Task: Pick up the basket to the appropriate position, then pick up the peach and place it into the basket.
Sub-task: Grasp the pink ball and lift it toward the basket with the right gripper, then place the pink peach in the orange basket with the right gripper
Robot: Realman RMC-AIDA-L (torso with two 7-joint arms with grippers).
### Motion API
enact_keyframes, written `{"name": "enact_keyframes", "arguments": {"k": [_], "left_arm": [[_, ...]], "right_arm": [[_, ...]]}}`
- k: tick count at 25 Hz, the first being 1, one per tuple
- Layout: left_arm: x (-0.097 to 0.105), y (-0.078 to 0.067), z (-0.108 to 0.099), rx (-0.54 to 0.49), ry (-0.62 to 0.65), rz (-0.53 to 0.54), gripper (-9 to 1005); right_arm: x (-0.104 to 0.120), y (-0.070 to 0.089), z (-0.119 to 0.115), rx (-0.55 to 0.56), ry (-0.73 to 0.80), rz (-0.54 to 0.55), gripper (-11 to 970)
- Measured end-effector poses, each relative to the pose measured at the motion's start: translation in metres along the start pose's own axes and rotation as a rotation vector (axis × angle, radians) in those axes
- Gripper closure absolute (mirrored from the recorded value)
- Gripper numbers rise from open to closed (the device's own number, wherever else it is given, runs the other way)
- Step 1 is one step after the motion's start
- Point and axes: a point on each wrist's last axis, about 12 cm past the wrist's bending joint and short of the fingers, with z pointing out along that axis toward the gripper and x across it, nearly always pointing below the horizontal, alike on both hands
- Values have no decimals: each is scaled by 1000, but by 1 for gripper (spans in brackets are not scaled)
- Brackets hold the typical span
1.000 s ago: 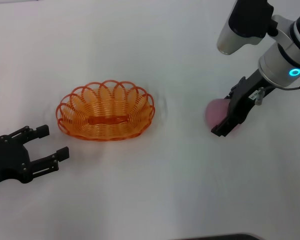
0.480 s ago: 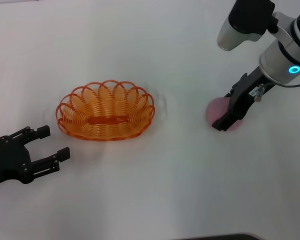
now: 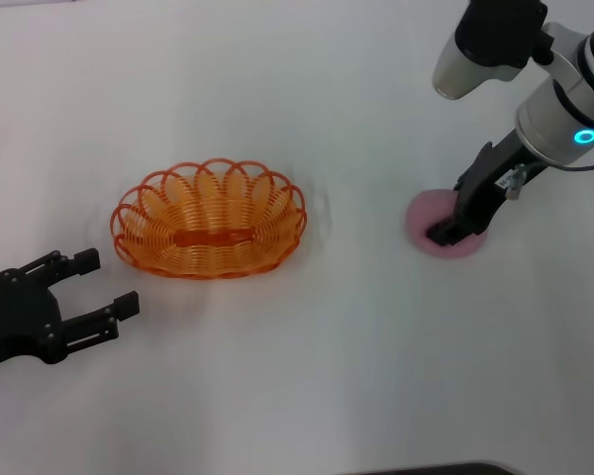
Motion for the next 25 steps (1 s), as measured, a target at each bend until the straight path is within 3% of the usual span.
{"name": "enact_keyframes", "arguments": {"k": [5, 13, 25], "left_arm": [[0, 0, 0, 3, 3, -2, 170], [0, 0, 0, 2, 1, -1, 170], [-1, 0, 1, 3, -1, 0, 170]], "right_arm": [[0, 1, 0, -8, 4, -2, 525], [-3, 4, -9, -52, -34, -10, 525], [-35, 15, -36, -135, -261, -66, 518]]}}
